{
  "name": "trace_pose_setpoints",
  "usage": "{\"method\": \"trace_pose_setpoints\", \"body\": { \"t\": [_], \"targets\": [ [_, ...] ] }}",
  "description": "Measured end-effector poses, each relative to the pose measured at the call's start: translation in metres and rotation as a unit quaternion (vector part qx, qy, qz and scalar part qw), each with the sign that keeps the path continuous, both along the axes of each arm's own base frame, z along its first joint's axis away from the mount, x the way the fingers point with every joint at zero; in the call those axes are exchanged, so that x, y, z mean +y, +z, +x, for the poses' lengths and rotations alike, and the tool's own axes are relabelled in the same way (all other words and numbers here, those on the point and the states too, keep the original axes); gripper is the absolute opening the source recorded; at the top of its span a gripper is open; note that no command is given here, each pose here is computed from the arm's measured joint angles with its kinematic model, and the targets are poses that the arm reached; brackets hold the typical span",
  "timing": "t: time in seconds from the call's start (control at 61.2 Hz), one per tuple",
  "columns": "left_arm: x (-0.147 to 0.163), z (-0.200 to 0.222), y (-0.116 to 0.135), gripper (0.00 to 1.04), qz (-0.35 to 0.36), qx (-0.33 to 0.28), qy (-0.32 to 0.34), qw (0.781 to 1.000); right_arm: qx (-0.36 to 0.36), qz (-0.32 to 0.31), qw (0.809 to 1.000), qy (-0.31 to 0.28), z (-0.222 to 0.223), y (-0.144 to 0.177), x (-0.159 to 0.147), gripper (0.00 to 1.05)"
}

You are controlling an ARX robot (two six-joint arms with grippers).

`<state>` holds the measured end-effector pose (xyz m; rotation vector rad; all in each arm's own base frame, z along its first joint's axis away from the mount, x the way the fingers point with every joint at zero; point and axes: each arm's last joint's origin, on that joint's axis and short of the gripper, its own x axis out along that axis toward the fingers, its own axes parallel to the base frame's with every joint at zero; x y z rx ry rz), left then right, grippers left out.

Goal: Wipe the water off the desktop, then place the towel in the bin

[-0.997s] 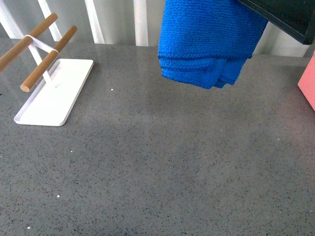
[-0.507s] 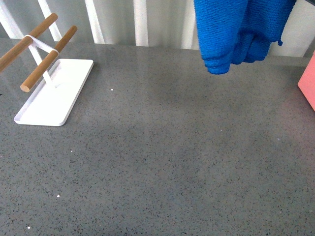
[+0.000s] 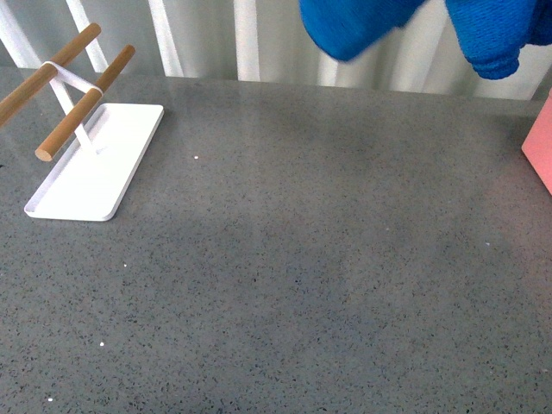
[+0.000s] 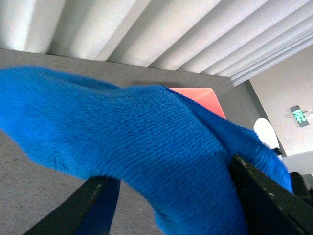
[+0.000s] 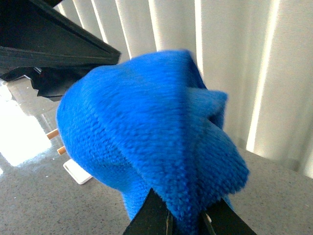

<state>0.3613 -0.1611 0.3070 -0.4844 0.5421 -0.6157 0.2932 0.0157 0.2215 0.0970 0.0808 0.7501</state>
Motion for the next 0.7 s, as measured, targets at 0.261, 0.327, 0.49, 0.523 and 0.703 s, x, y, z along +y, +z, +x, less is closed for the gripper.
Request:
{"method": "trace_pose_setpoints", "body": {
  "t": [0.261, 0.327, 0.49, 0.523, 0.703],
  "targets": [
    [0.071, -0.012, -0.017, 0.98, 0.075, -0.019, 0.043, 0.996, 0.025, -0.011, 0.998, -0.052, -0.006, 0.002, -0.029, 0.03],
    [0.092, -0.031, -0.023, 0.98, 0.096, -0.025, 0.034, 0.995, 0.029, -0.02, 0.997, -0.066, -0.009, 0.003, -0.034, 0.03],
    [0.122, -0.087, -0.038, 0.98, 0.124, -0.028, 0.006, 0.992, 0.051, -0.041, 0.991, -0.113, -0.015, -0.006, -0.05, 0.03],
    [0.127, -0.1, -0.041, 0.98, 0.128, -0.029, 0.005, 0.991, 0.054, -0.044, 0.991, -0.117, -0.016, -0.008, -0.052, 0.03],
    [0.152, -0.151, -0.061, 0.98, 0.147, -0.012, 0.005, 0.989, 0.068, -0.054, 0.987, -0.135, -0.018, -0.019, -0.062, 0.03]
  ]
}}
